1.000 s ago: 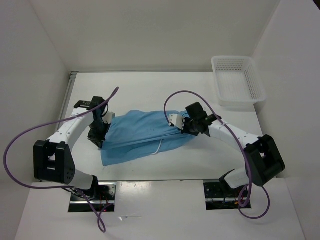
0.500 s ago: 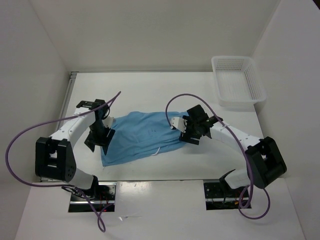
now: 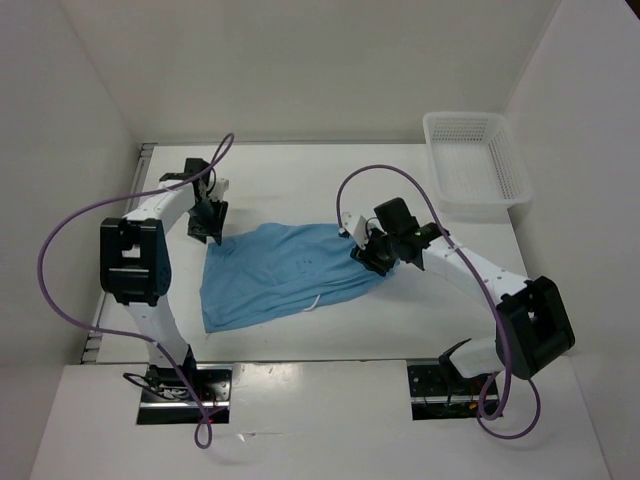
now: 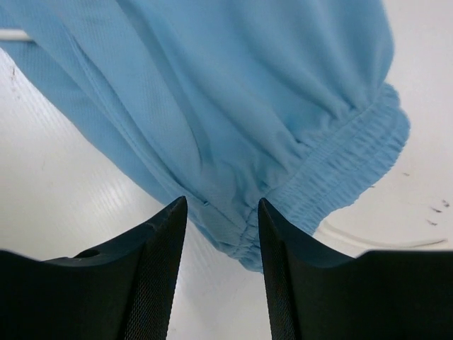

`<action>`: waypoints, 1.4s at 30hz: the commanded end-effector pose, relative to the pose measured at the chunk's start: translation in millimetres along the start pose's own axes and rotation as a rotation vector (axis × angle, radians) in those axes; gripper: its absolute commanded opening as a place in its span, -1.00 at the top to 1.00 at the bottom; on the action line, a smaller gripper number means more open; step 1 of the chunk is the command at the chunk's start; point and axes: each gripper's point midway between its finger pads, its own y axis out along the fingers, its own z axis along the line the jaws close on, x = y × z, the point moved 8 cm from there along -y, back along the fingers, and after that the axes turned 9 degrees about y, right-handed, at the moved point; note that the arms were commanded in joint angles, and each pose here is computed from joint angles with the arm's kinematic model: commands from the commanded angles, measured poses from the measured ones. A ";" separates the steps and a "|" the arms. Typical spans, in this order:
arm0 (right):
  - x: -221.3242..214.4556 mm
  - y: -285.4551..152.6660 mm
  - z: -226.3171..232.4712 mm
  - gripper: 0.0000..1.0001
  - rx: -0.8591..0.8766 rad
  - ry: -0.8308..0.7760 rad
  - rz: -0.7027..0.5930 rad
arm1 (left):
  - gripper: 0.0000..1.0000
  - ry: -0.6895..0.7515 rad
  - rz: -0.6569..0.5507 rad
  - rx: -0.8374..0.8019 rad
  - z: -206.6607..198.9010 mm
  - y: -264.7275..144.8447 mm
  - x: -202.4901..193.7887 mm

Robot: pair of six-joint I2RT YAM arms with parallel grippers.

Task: Fold and stack the shorts
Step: Fold the shorts

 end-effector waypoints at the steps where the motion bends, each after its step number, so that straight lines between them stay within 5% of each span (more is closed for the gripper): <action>1: -9.5 1.8 3.6 0.00 0.024 -0.010 0.020 | -0.04 0.023 -0.058 -0.062 -9.5 11.7 16.4; 9: -31.3 14.7 -0.7 -0.10 -0.011 -0.094 0.103 | -0.04 0.019 0.023 -0.071 -10.8 35.4 5.0; 15: -37.4 31.7 0.7 -0.08 -0.026 -0.164 0.145 | 0.51 0.019 0.035 -0.074 -9.7 53.1 9.2; 22: -45.3 34.5 -2.1 0.70 -0.040 -0.221 0.182 | 1.00 0.020 0.021 -0.065 -7.7 58.5 15.5; 25: -44.7 28.8 -0.1 0.93 -0.029 -0.229 0.178 | 1.00 -0.021 -0.034 0.019 18.2 46.6 28.8; 38: -42.4 17.0 24.5 1.00 0.052 -0.343 0.157 | 1.00 -0.060 -0.032 0.092 43.3 44.0 38.8; 40: -38.7 20.7 30.3 0.77 0.050 -0.334 0.133 | 0.94 -0.060 -0.027 0.074 41.7 47.5 38.2; 41: -37.0 20.7 27.8 -0.04 0.021 -0.323 0.130 | 0.86 -0.050 -0.036 0.074 38.3 46.0 42.1; 42: -35.3 24.1 30.9 -0.30 0.026 -0.319 0.126 | 0.53 -0.039 -0.027 0.068 33.6 45.8 41.6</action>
